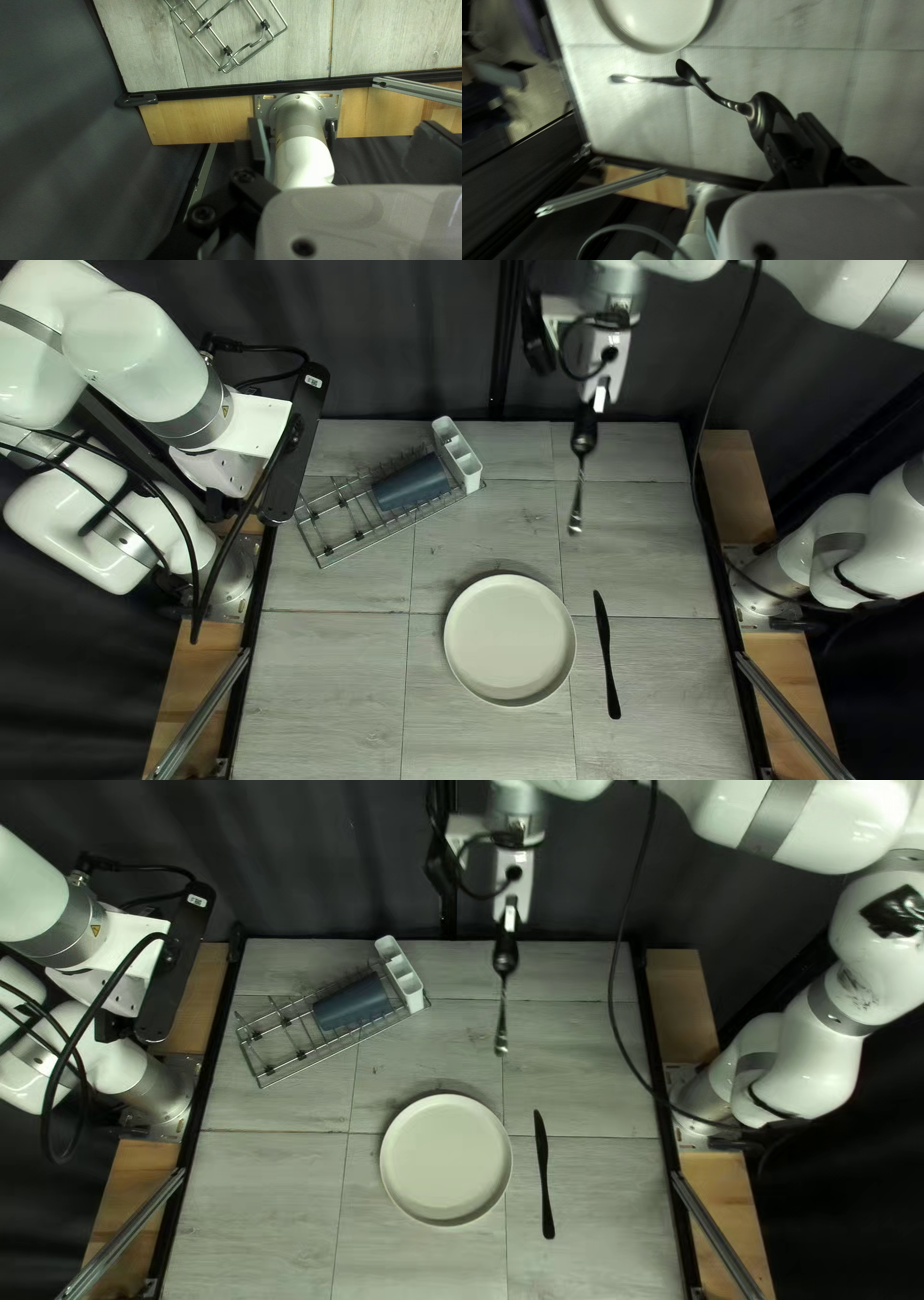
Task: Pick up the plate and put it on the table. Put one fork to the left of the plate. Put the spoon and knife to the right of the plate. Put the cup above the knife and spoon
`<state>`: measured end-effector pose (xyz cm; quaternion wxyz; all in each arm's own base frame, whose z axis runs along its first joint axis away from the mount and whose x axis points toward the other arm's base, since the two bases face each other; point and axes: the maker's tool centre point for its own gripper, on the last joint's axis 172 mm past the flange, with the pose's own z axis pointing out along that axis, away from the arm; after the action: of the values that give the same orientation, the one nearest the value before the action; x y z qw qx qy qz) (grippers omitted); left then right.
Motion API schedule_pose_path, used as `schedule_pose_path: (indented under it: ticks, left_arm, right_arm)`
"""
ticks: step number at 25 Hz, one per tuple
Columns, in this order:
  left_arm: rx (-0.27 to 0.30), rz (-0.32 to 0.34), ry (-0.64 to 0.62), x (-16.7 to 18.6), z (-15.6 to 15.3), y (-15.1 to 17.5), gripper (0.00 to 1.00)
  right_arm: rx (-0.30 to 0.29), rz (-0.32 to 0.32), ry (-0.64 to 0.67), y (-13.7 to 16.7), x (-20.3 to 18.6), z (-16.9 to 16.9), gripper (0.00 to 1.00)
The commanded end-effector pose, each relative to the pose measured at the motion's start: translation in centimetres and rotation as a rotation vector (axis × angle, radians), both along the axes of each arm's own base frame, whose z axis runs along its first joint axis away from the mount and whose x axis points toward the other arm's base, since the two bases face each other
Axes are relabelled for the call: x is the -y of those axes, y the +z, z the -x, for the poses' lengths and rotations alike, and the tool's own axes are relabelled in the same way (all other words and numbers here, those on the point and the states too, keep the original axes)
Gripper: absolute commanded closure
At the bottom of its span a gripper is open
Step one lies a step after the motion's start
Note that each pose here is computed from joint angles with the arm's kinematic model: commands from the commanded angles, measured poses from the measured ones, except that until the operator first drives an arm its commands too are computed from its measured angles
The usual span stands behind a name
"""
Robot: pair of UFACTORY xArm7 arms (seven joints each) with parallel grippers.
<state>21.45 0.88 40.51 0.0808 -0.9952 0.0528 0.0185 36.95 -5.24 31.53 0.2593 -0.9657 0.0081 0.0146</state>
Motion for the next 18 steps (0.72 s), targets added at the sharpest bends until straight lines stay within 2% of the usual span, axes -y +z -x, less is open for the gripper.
schedule_pose_path:
  ticks: [1,5,7,8,18]
  left_arm:
    - [0.0,0.0,0.0,0.0,0.0,0.0,0.0]
    - [0.0,0.0,0.0,0.0,0.0,0.0,0.0]
    - [0.0,0.0,0.0,0.0,0.0,0.0,0.0]
    - [0.0,0.0,0.0,0.0,0.0,0.0,0.0]
    - [0.0,0.0,0.0,0.0,0.0,0.0,0.0]
  right_arm:
    - [0.047,-0.077,0.0,-1.8,-8.4,3.1,1.0]
    - [0.045,-0.1,-0.002,-3.5,-12.5,5.1,1.0]
    - [0.047,-0.122,0.001,-5.1,-14.4,5.1,1.0]
    - [0.031,-0.157,0.029,-7.0,-15.4,5.0,1.0]
    - [0.026,-0.165,0.035,-7.2,-15.5,5.0,1.0]
